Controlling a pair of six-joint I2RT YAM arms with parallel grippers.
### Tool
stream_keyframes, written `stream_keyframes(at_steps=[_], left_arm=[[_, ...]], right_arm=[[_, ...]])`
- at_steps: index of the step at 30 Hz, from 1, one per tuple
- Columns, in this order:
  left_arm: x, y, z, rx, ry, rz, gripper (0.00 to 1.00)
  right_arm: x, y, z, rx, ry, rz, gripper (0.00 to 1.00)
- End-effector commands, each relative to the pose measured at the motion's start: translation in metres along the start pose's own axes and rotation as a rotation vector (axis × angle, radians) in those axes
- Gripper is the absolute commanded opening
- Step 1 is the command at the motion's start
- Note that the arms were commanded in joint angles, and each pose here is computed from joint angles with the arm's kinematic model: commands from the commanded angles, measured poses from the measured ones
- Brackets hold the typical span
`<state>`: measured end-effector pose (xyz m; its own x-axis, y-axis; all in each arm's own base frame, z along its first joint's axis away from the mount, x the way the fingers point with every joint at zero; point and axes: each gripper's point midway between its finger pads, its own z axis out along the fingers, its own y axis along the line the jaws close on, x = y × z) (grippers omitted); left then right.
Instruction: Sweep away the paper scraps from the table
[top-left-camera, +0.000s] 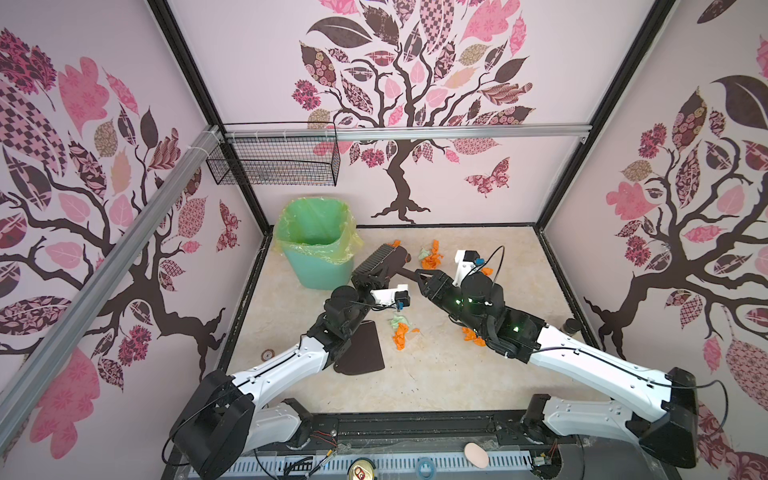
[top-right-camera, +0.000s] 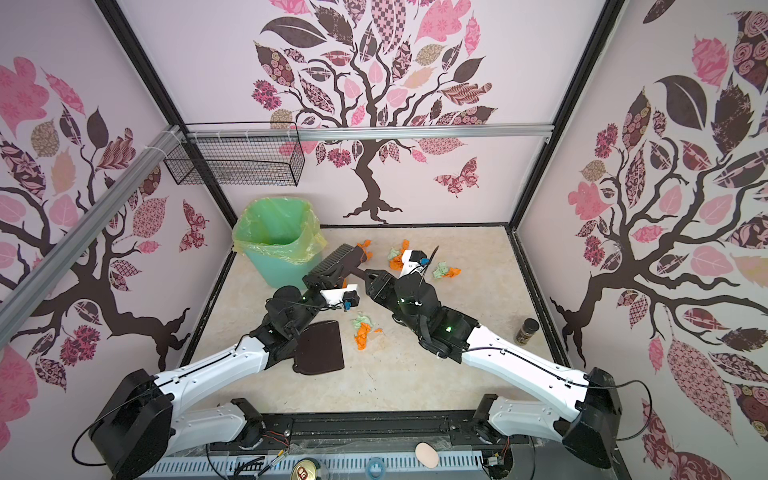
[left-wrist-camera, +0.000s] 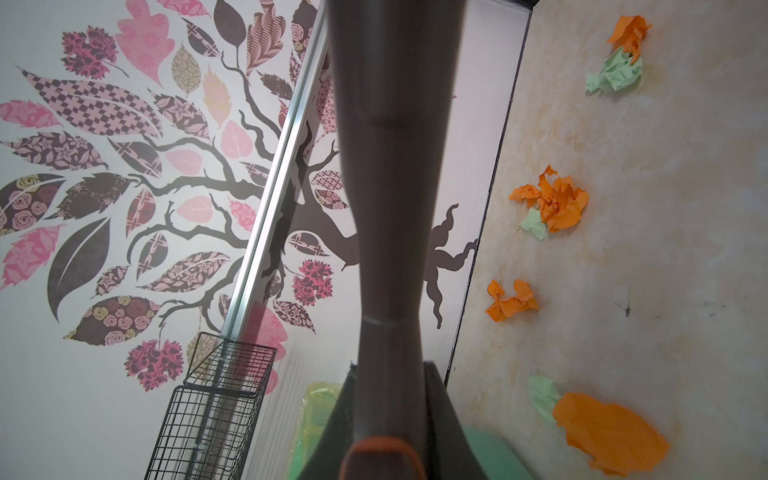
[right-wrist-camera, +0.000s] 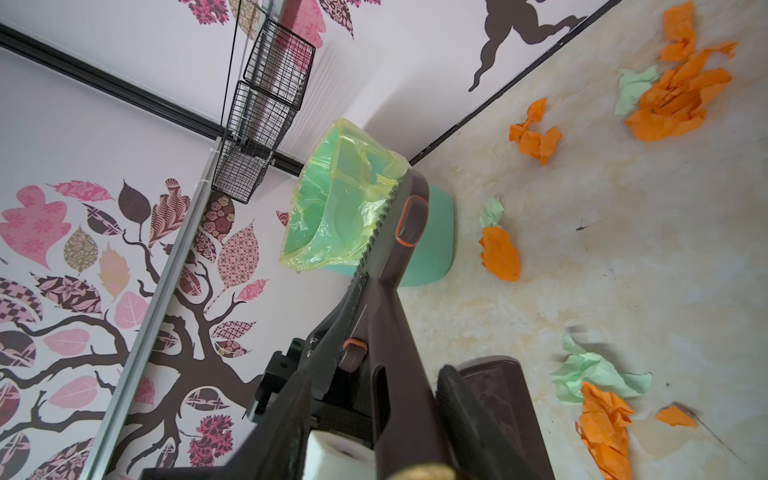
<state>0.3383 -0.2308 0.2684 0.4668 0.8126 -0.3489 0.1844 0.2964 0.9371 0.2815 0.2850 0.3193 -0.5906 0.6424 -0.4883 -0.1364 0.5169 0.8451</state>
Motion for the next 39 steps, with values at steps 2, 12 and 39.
stream_keyframes(at_steps=[2,12,39], left_arm=[[-0.013,0.014,-0.008,-0.045,-0.063,-0.030,0.00],[-0.018,0.016,-0.011,-0.044,-0.086,-0.039,0.00],[-0.014,-0.017,-0.024,0.134,-0.067,-0.039,0.56]], right_arm=[[-0.006,0.005,0.004,0.001,-0.003,-0.013,0.42],[0.007,0.001,0.025,0.007,0.079,-0.035,0.48],[0.018,-0.040,-0.013,0.197,0.240,-0.259,0.01]])
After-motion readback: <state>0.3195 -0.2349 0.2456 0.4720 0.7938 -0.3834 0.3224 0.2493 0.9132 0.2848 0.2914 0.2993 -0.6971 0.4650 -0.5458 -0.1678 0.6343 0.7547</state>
